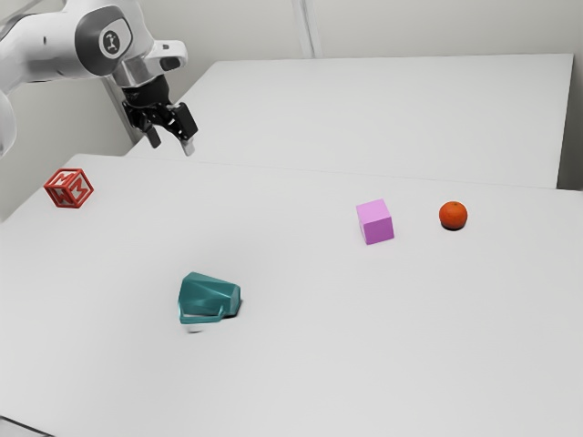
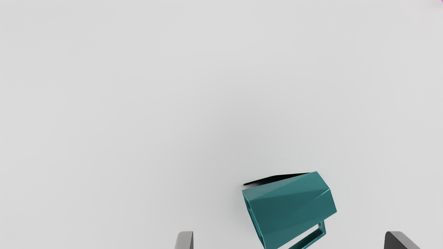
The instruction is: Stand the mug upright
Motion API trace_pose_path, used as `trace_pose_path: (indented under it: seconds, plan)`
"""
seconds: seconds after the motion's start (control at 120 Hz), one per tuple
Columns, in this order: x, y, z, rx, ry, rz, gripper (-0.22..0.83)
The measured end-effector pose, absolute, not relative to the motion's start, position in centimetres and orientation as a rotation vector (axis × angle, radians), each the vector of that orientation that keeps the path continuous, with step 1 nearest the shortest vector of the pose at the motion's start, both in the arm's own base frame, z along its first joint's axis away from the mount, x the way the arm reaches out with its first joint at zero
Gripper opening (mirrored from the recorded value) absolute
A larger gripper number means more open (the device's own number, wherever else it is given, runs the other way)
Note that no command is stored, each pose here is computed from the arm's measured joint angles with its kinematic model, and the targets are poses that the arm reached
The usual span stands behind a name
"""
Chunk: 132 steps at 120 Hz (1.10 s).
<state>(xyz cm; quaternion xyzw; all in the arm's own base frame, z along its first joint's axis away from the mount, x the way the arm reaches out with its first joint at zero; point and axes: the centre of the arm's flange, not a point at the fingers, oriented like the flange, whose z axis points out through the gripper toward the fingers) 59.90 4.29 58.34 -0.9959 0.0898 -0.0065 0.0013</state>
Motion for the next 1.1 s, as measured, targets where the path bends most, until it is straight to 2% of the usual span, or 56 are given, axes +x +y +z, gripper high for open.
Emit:
trace_pose_path:
  seconds: [0.367, 0.533, 0.675, 0.8, 0.883, 0.967, 1.1]
  plan:
    - [59.7, 3.9, 58.1, -3.143, 0.293, -0.017, 0.62]
    - [56.9, 5.5, 56.9, -3.253, 0.224, 0.037, 0.61]
    - [52.6, 8.6, 53.8, -3.427, 0.093, 0.121, 0.61]
    - [48.8, 12.4, 51.6, -3.535, -0.049, 0.129, 0.62]
    - [46.9, 13.9, 47.6, -3.597, -0.137, 0.177, 0.62]
    - [46.2, 14.0, 44.8, -3.623, -0.164, 0.176, 0.62]
    - [47.2, 13.8, 41.8, -3.658, -0.193, 0.128, 0.62]
